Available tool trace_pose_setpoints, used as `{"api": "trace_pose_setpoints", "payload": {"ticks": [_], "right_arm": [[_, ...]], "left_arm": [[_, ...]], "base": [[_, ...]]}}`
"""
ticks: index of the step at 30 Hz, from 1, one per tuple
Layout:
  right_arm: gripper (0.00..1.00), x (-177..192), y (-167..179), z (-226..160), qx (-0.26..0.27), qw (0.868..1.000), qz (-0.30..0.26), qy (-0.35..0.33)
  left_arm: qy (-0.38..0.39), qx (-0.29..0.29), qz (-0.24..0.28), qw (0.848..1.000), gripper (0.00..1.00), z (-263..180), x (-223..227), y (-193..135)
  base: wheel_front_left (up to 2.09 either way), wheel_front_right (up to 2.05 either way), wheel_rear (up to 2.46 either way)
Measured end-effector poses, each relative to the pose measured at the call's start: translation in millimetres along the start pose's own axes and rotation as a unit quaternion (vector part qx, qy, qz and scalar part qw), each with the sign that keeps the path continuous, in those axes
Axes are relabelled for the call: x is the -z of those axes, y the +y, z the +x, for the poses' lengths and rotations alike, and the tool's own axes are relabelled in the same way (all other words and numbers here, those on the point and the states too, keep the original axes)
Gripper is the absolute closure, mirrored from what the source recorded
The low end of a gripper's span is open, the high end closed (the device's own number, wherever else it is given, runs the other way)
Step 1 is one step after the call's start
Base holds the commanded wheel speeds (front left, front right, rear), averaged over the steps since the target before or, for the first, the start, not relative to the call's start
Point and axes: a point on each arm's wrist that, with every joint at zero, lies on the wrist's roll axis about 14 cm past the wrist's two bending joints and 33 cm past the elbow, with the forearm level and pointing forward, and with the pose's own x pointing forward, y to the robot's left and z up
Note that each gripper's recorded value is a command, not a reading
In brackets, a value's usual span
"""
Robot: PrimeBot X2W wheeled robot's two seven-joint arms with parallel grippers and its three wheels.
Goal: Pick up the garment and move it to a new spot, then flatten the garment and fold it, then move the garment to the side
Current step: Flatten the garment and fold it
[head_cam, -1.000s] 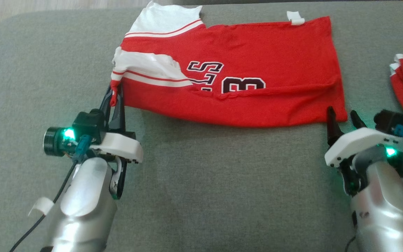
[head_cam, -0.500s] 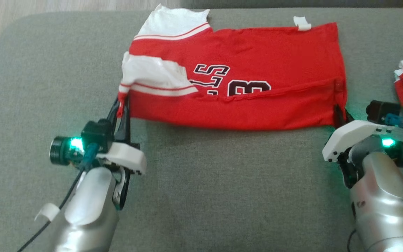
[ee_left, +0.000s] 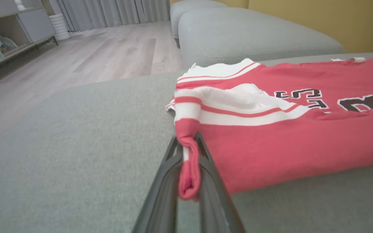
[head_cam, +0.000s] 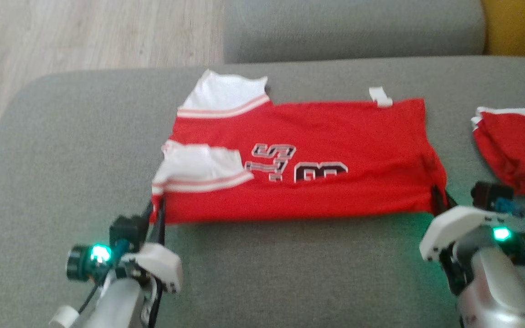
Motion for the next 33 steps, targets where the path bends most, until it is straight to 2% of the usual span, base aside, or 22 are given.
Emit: {"api": "trace_pose_setpoints", "payload": {"ticks": [9,16,17,18,19,20,21,22,26,33], "right_arm": [[1.0,23,-15,-52,0.016,1.0,0.015,0.011],[1.0,27,-18,-65,0.018,0.999,0.024,0.015],[0.33,27,-18,-66,0.017,0.999,0.029,0.012],[0.0,26,-17,-66,0.016,0.999,0.033,0.01],[0.0,23,-17,-66,0.015,0.999,0.036,0.005],[0.0,20,-17,-66,0.015,0.999,0.041,-0.003],[0.0,16,-17,-66,0.015,0.999,0.042,-0.014],[0.0,12,-18,-66,0.016,0.999,0.044,-0.028],[0.0,4,-22,-66,0.021,0.996,0.06,-0.069],[0.0,-22,-8,-64,0.002,0.984,0.068,-0.162]], "left_arm": [[0.047,0.029,0.006,0.998,1.0,-33,27,-15],[0.062,0.029,-0.004,0.998,1.0,-40,31,-18],[0.065,0.03,-0.003,0.997,1.0,-40,32,-18],[0.066,0.03,-0.003,0.997,0.67,-41,32,-18],[0.067,0.028,-0.003,0.997,0.51,-41,31,-18],[0.067,0.029,-0.002,0.997,0.21,-41,31,-19],[0.066,0.028,-0.002,0.997,0.21,-40,30,-18],[0.064,0.024,-0.001,0.998,0.0,-40,28,-17],[0.024,0.008,-0.005,1.0,0.0,-35,12,-12],[-0.117,-0.008,-0.026,0.993,0.0,-18,-54,-3]], "base": [[0.0,0.0,0.0],[0.0,0.0,0.0],[0.0,0.0,0.0],[0.0,0.0,0.0],[0.0,0.0,0.0],[0.0,0.0,0.0],[0.0,0.0,0.0],[0.0,0.0,0.0],[0.0,0.0,0.0],[0.0,0.0,0.0]]}}
